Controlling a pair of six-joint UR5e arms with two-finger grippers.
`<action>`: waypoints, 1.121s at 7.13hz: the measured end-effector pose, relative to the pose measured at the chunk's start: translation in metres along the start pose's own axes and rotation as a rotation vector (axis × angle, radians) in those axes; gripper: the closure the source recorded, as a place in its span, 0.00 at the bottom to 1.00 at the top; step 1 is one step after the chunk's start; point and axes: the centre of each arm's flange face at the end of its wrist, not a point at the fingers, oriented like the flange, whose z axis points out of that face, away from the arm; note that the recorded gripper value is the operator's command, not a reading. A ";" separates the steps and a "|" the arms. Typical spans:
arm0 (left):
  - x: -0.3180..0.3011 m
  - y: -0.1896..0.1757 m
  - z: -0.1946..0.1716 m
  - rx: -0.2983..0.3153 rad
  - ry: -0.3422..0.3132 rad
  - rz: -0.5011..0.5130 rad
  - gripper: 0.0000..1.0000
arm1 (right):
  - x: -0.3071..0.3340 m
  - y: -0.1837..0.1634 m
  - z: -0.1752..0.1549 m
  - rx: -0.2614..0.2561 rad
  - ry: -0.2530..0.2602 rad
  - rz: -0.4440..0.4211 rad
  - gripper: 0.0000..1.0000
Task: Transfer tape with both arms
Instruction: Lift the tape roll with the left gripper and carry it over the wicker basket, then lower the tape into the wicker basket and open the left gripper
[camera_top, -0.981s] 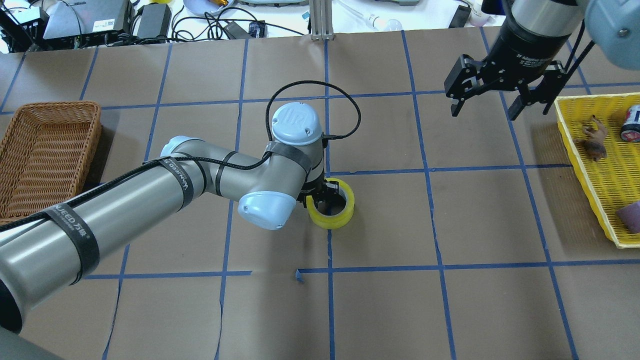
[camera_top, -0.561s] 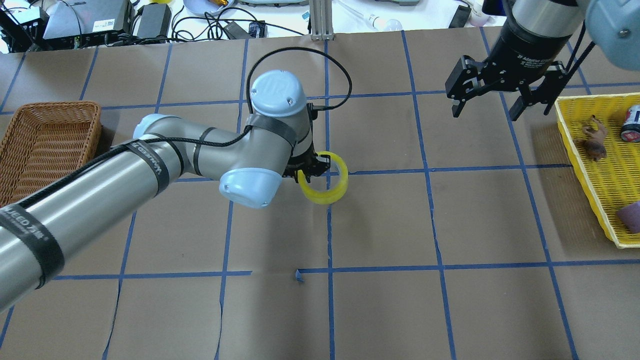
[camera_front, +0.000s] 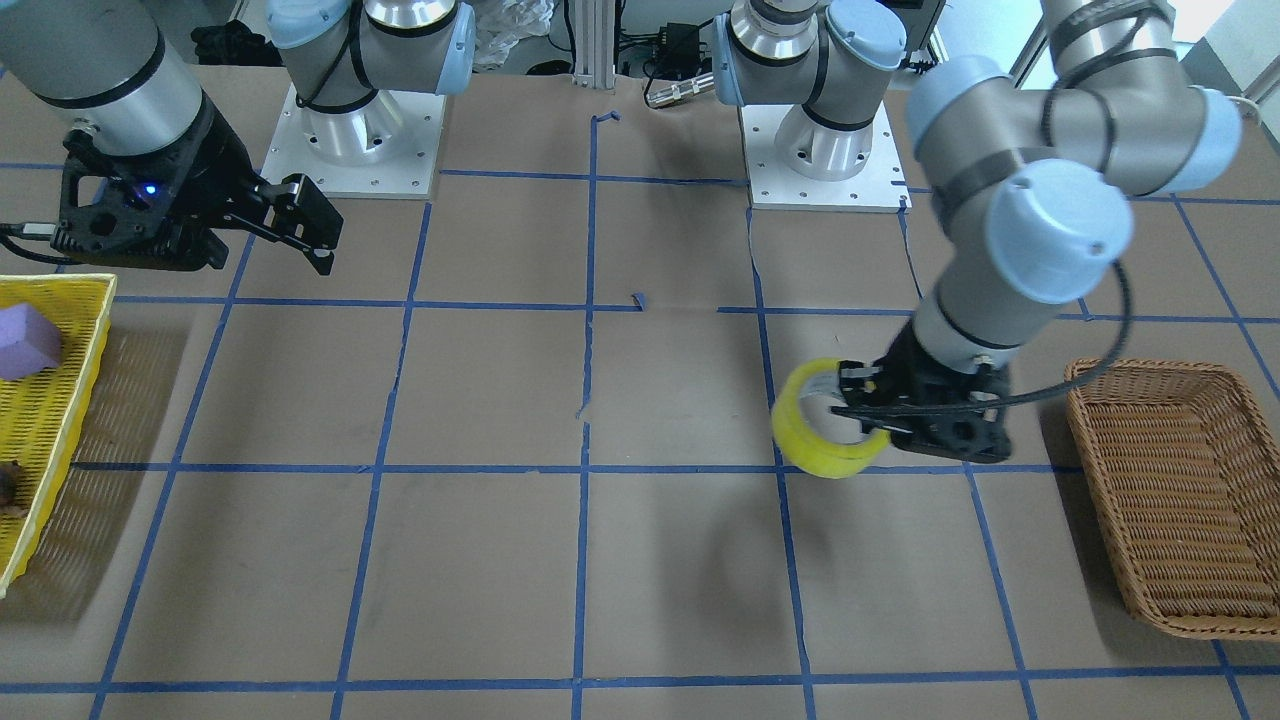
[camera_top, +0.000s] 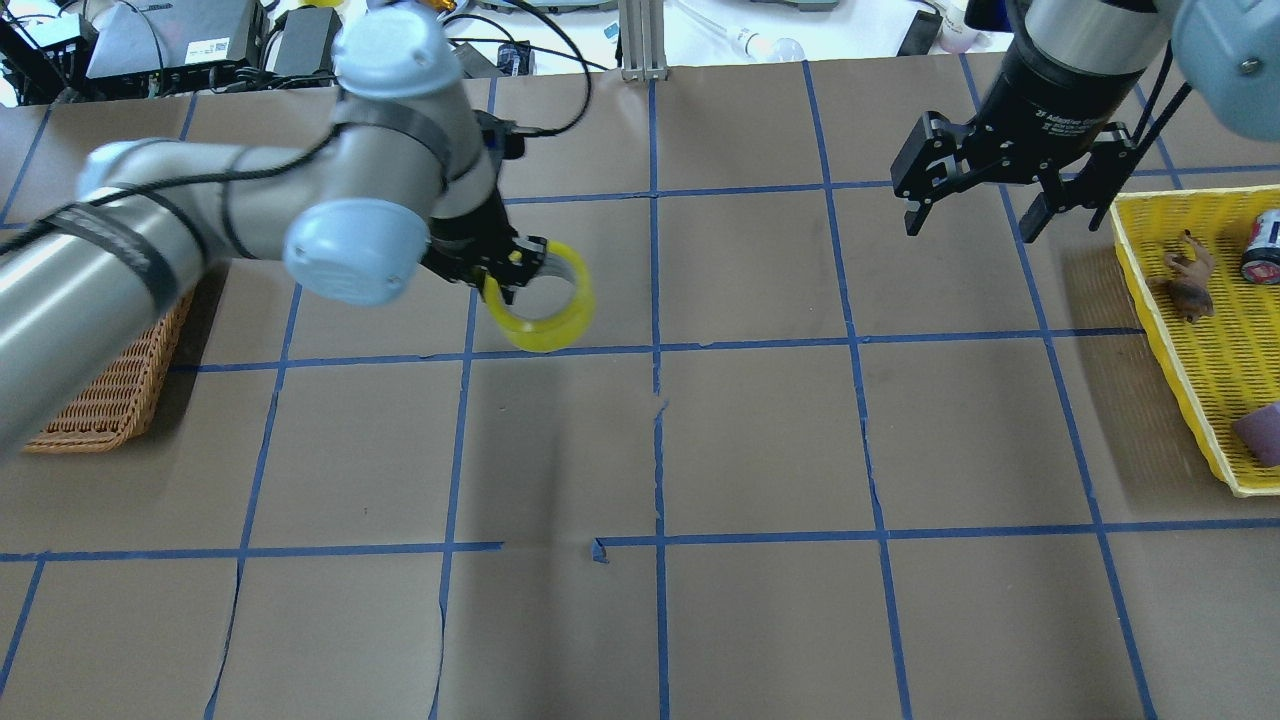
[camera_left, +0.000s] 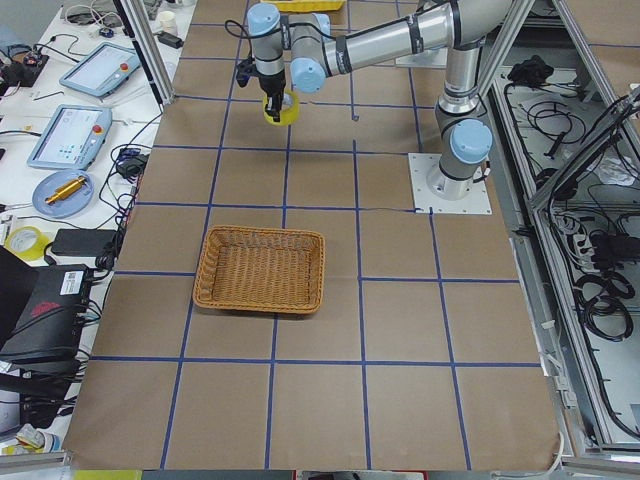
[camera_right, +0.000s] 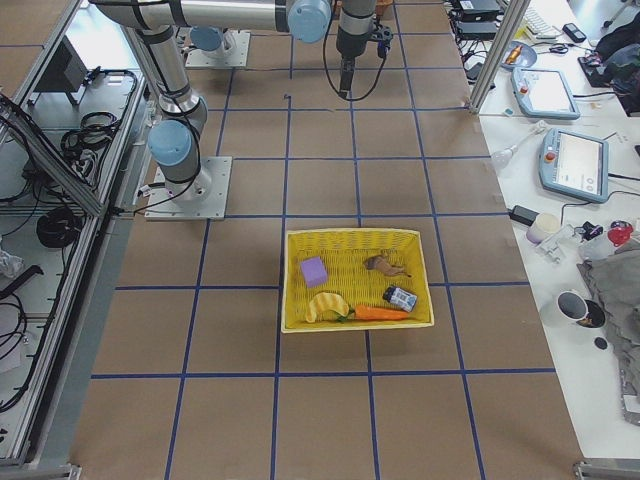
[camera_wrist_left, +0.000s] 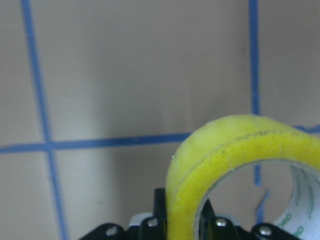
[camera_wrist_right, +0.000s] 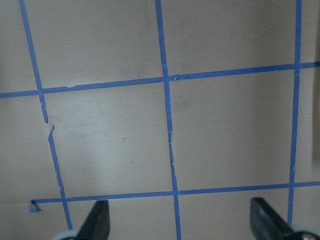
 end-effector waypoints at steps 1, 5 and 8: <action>-0.090 0.012 -0.002 -0.007 -0.018 0.048 1.00 | 0.000 0.000 0.000 0.001 -0.001 0.000 0.00; -0.299 0.059 0.054 -0.006 -0.094 0.176 1.00 | -0.002 0.002 -0.001 0.000 0.001 -0.005 0.00; -0.358 0.064 0.100 0.063 -0.099 0.252 0.52 | -0.002 0.003 0.001 -0.005 0.001 -0.003 0.00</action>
